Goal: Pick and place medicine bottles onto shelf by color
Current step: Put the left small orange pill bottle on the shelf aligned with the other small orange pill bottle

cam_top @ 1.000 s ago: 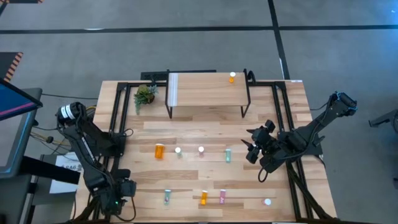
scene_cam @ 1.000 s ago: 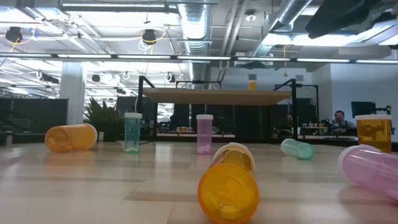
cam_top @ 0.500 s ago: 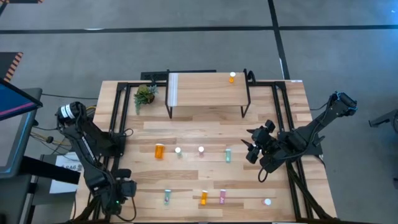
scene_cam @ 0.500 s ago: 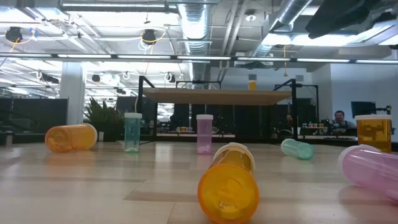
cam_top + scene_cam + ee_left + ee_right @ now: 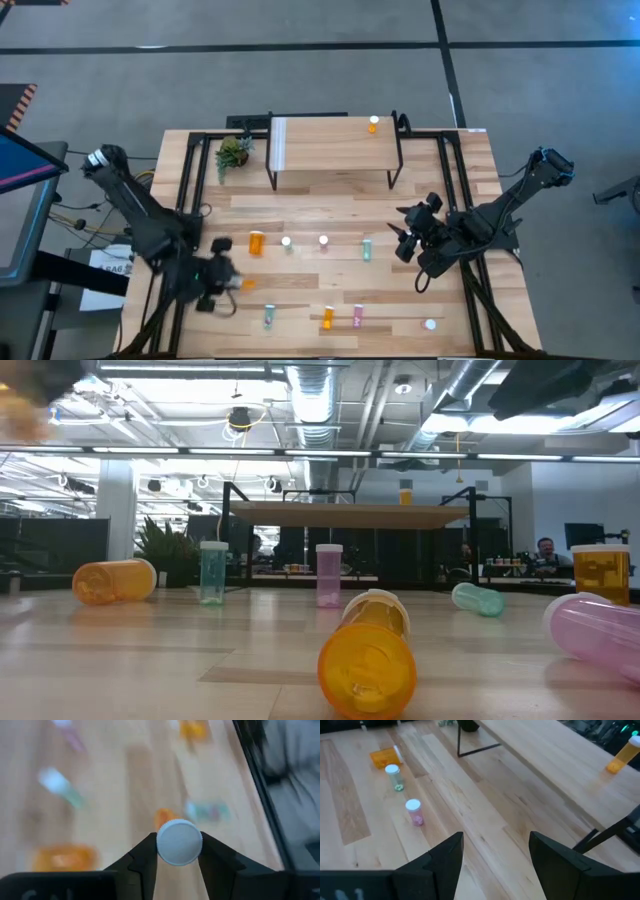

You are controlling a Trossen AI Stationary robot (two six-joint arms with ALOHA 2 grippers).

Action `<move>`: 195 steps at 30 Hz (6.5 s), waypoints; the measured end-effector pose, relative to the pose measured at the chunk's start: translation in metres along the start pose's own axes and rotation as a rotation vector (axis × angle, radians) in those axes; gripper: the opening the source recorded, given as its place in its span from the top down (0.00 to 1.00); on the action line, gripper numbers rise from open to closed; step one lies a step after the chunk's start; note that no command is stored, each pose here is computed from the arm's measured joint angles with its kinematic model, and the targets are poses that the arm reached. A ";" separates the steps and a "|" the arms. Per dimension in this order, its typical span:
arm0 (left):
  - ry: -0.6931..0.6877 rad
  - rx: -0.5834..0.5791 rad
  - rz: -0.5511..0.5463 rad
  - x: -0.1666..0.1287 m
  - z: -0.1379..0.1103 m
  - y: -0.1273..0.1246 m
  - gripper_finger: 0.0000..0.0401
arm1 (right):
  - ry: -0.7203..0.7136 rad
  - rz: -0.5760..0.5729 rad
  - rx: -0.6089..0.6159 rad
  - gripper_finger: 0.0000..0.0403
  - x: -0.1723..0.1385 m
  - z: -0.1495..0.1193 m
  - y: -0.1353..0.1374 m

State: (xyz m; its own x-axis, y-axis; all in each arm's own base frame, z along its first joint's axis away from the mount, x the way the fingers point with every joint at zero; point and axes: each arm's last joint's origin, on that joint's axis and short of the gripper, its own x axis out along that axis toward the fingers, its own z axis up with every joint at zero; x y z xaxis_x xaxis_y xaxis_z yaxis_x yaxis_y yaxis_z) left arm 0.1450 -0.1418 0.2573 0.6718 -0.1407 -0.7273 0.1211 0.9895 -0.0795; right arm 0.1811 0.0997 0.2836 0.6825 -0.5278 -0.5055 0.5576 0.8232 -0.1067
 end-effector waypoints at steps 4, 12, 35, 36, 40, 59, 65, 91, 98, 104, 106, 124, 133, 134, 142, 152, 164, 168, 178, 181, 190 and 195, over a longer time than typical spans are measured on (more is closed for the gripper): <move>-0.151 0.048 0.035 -0.007 0.025 0.029 0.72 | -0.015 0.017 0.014 0.38 0.000 0.002 0.003; -0.347 0.124 0.060 -0.007 0.063 0.076 0.72 | -0.053 0.170 -0.033 0.38 -0.002 0.014 0.018; -0.478 0.177 0.001 0.039 0.098 0.117 0.72 | 0.020 0.350 -0.206 0.38 0.093 0.029 0.048; -0.483 0.175 0.008 0.041 0.099 0.117 0.72 | 0.002 0.361 -0.206 0.38 0.094 0.029 0.044; -0.468 0.169 0.032 0.047 0.098 0.118 0.72 | -0.106 0.426 -0.135 0.38 0.087 0.016 0.017; -0.527 0.174 0.048 0.097 0.108 0.121 0.72 | -0.450 0.572 0.045 0.38 0.080 -0.029 -0.024; -0.543 0.173 0.051 0.096 0.109 0.121 0.72 | -0.461 0.572 -0.012 0.38 0.095 -0.029 -0.009; -0.534 0.169 0.050 0.097 0.109 0.122 0.72 | -0.441 0.612 -0.085 0.39 0.125 -0.002 0.035; -0.534 0.169 0.050 0.097 0.109 0.122 0.72 | -0.439 0.612 -0.083 0.51 0.125 -0.002 0.035; -0.534 0.169 0.050 0.097 0.109 0.122 0.72 | -0.438 0.611 -0.084 0.66 0.125 -0.002 0.035; -0.534 0.169 0.050 0.097 0.109 0.121 0.72 | -0.438 0.611 -0.084 0.69 0.125 -0.002 0.035; -0.615 0.241 0.130 0.070 0.114 0.110 0.56 | -0.482 0.615 -0.061 0.71 0.121 0.004 0.033; -0.795 0.307 0.138 0.047 0.094 0.104 0.57 | -0.578 0.636 -0.034 0.71 0.107 0.014 0.029; -0.846 0.303 0.148 0.045 0.088 0.107 0.58 | -0.592 0.639 -0.034 0.71 0.105 0.015 0.029; -1.097 0.185 0.094 0.055 0.064 0.124 0.57 | -0.772 0.666 0.010 0.71 0.089 0.027 0.029; -1.071 0.154 0.080 0.098 0.096 0.126 0.40 | -0.802 0.651 0.003 0.71 0.097 0.025 0.034; -1.173 0.155 0.079 0.124 0.114 0.123 0.36 | -0.772 0.646 -0.005 0.71 0.099 0.023 0.034; -1.182 0.158 0.080 0.123 0.115 0.123 0.41 | -0.772 0.645 -0.004 0.71 0.099 0.023 0.034; -1.205 0.197 0.086 0.121 0.115 0.117 0.54 | -0.759 0.637 0.012 0.71 0.102 0.024 0.032; -1.208 0.197 0.086 0.121 0.115 0.117 0.56 | -0.755 0.636 0.019 0.71 0.103 0.024 0.031; -1.206 0.197 0.087 0.121 0.115 0.117 0.57 | -0.745 0.638 0.028 0.71 0.104 0.024 0.031; -1.204 0.197 0.087 0.121 0.115 0.117 0.57 | -0.745 0.639 0.028 0.71 0.104 0.024 0.031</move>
State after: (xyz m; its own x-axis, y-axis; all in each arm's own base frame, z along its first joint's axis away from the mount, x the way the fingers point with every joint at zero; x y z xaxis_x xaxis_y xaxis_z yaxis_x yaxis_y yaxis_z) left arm 0.3244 -0.0474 0.2385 0.9176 -0.1204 0.3789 0.0807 0.9896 0.1188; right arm 0.2800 0.0652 0.2482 0.9778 0.0099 0.2095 -0.0154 0.9996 0.0246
